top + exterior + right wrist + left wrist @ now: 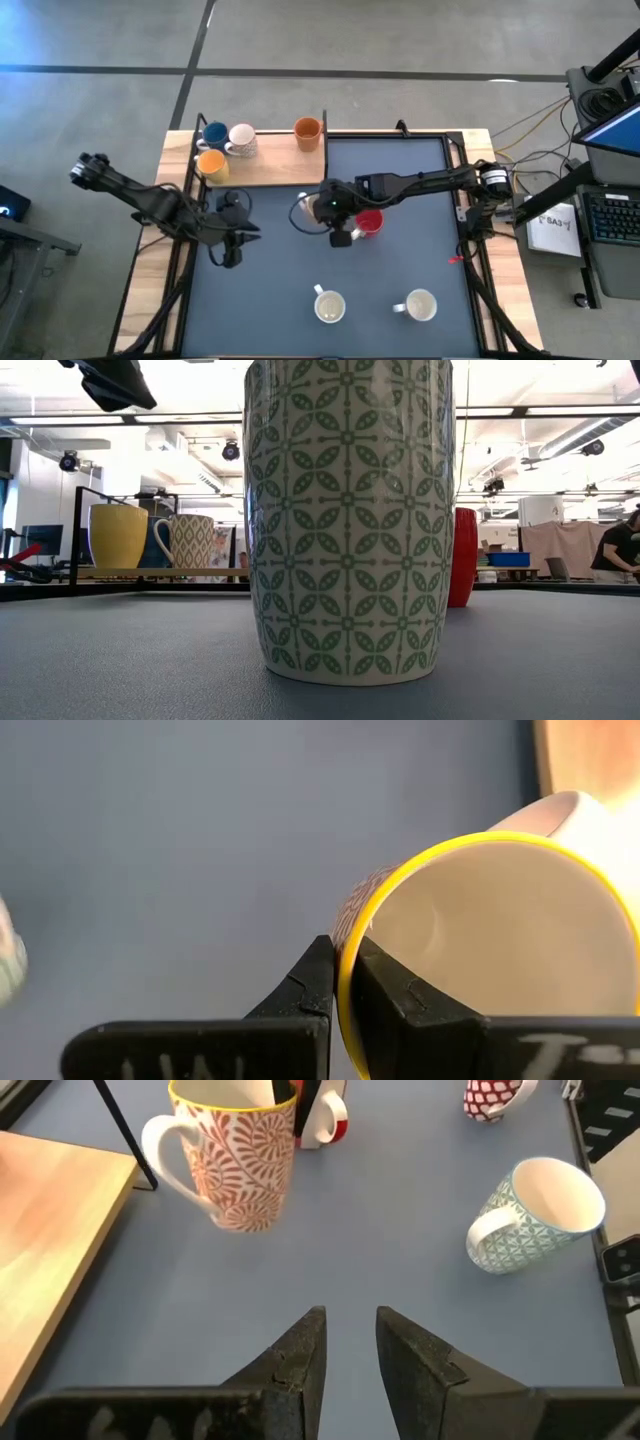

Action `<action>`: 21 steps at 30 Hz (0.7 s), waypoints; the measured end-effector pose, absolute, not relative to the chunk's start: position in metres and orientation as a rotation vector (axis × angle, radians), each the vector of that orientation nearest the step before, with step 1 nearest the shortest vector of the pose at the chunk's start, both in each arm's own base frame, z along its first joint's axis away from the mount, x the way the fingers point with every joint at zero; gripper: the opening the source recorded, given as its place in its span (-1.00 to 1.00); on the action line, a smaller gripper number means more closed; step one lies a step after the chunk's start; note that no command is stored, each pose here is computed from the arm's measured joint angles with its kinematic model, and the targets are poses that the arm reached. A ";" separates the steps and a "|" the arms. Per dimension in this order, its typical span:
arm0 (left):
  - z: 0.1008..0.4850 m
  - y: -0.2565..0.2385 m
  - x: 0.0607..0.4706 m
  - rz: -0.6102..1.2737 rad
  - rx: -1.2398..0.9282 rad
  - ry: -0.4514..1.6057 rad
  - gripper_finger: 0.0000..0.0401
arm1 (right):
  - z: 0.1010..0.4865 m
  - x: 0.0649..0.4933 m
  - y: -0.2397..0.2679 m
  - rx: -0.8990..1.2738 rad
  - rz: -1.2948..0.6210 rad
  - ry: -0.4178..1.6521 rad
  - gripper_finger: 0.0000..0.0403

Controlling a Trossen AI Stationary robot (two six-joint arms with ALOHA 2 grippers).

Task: Place coffee mugs
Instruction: Move the brown patterned mug to the top left

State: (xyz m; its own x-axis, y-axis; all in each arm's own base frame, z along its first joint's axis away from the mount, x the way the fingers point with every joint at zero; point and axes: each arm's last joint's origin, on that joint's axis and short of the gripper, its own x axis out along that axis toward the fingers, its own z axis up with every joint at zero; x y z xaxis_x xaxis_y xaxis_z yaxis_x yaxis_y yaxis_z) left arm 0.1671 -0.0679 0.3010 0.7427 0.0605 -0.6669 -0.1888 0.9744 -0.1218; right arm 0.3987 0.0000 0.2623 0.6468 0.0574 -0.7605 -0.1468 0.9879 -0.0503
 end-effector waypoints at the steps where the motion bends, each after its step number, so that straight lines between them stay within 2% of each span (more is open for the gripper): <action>1: 0.301 -0.067 0.166 0.137 -0.185 0.722 -0.64 | 0.265 0.401 0.000 -0.106 0.112 0.836 -0.93; 17: 0.304 -0.062 0.155 0.132 -0.151 0.737 -0.64 | 0.293 0.412 -0.053 0.221 -0.132 0.603 -0.93; 21: 0.304 -0.061 0.154 0.130 -0.134 0.747 -0.64 | 0.294 0.412 -0.064 0.224 -0.156 0.583 -0.93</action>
State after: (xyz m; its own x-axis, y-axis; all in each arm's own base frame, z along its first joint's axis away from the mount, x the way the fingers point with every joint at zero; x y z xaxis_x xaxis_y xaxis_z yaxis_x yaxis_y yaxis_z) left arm 0.1535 -0.0614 0.3035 0.7264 0.0699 -0.6837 -0.1654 0.9833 -0.0752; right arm 0.4116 -0.0640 0.2940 0.8243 -0.0819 -0.5603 0.2082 0.9640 0.1654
